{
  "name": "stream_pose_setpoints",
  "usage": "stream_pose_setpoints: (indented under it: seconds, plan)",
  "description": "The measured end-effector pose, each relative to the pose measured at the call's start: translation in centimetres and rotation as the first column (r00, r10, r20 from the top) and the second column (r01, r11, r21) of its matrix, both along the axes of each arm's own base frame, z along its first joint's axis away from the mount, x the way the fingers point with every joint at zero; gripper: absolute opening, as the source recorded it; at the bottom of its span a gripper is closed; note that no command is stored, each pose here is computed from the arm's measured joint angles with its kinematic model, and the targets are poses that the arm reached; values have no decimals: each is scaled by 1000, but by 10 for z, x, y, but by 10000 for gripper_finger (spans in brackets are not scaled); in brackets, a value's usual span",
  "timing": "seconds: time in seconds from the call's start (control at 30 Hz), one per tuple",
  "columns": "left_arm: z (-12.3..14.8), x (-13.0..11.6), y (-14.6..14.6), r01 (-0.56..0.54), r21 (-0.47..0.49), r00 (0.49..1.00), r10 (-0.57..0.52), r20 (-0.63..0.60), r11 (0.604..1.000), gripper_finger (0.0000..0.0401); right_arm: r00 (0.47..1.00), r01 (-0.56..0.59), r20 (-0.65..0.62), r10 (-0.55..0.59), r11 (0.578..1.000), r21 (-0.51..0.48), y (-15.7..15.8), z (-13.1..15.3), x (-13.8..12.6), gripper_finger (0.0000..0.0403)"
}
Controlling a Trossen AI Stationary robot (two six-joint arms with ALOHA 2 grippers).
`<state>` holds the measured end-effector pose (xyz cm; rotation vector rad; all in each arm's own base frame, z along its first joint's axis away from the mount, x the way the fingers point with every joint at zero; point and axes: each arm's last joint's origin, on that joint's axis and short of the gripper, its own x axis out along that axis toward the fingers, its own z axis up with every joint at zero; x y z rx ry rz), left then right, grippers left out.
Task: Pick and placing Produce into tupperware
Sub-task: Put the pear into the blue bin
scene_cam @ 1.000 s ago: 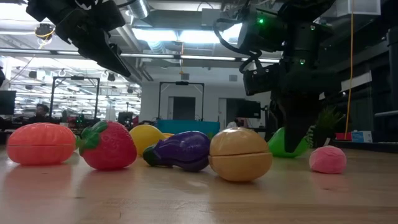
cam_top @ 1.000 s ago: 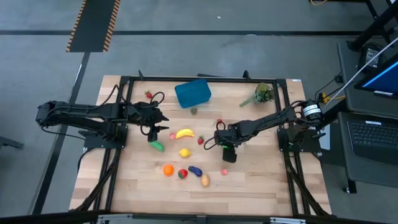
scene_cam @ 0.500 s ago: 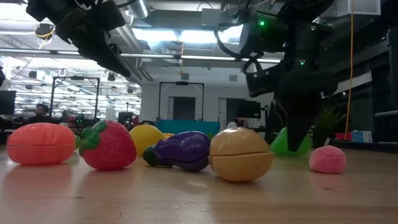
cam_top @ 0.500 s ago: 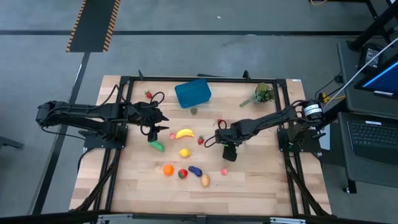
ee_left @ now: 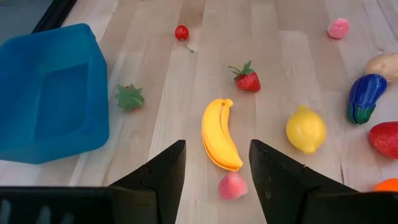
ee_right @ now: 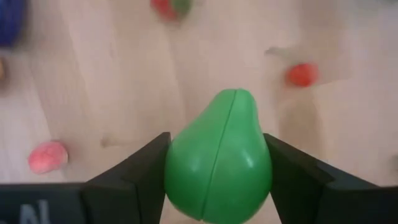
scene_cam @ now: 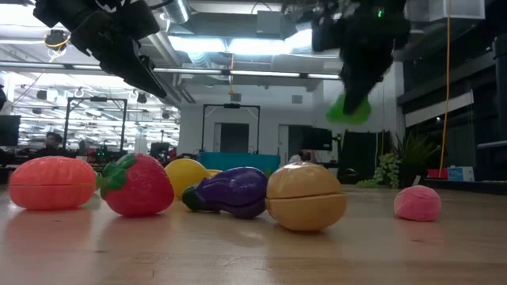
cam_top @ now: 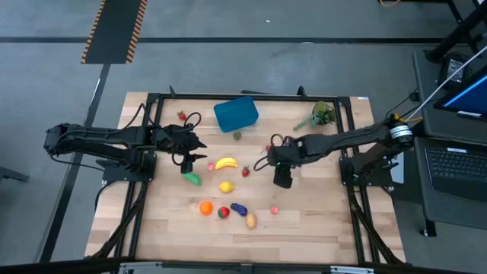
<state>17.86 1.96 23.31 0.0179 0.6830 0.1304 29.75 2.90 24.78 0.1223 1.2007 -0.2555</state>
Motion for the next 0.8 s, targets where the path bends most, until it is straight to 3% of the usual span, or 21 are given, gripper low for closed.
stream_pose_setpoints:
  seconds: [0.2,0.3,0.57,0.8]
  plan:
    - [0,0,0,-1,0,1000,1,0,1000,170,983,90,169,-68,988,-129,-4,44,-33,224]
    - [0,0,0,-1,0,1000,1,0,1000,170,964,120,256,-76,979,-163,-5,53,-51,224]
    - [0,0,0,-1,0,1000,1,0,1000,170,891,132,449,-58,982,-136,-10,31,-89,224]
    - [0,0,0,-4,3,1000,4,0,1000,170,771,118,636,-7,984,-132,-14,10,-117,224]
